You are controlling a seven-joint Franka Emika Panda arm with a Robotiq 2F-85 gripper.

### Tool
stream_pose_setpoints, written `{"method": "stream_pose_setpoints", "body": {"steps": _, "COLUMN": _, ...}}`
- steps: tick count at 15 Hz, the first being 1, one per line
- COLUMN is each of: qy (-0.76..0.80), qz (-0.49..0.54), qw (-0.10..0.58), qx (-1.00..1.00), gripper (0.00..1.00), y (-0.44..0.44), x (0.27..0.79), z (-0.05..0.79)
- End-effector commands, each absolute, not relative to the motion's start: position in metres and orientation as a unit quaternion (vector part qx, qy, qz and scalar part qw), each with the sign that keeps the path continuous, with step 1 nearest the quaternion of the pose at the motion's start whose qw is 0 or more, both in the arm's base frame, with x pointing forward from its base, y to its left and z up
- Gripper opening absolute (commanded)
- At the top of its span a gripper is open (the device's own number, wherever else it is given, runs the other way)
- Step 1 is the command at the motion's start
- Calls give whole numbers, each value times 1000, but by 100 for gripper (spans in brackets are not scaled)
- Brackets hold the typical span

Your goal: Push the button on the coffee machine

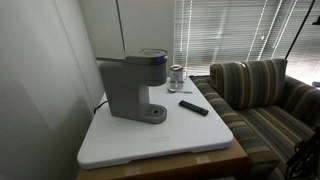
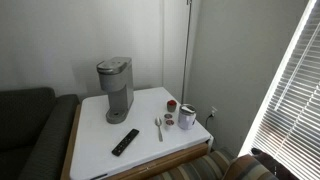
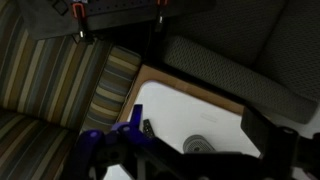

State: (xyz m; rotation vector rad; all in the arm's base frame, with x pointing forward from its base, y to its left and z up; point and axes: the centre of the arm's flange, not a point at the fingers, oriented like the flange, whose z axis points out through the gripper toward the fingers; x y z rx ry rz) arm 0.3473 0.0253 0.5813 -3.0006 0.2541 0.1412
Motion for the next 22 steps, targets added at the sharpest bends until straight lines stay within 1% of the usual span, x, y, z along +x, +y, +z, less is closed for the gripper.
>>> {"method": "stream_pose_setpoints", "body": {"steps": 1, "qy": 84, "qz": 47, "qw": 63, "qx": -993, "gripper": 100, "y": 25, "x": 347, "z": 581}}
{"method": "stream_pose_setpoints", "body": {"steps": 10, "qy": 84, "qz": 47, "qw": 63, "qx": -993, "gripper": 100, "y": 25, "x": 347, "z": 581}}
{"method": "stream_pose_setpoints", "body": {"steps": 17, "qy": 29, "qz": 41, "qw": 46, "qx": -998, "gripper": 100, "y": 19, "x": 400, "z": 605}}
{"method": "stream_pose_setpoints", "body": {"steps": 22, "qy": -32, "qz": 34, "qw": 29, "qx": -999, "gripper": 100, "y": 27, "x": 458, "z": 610}}
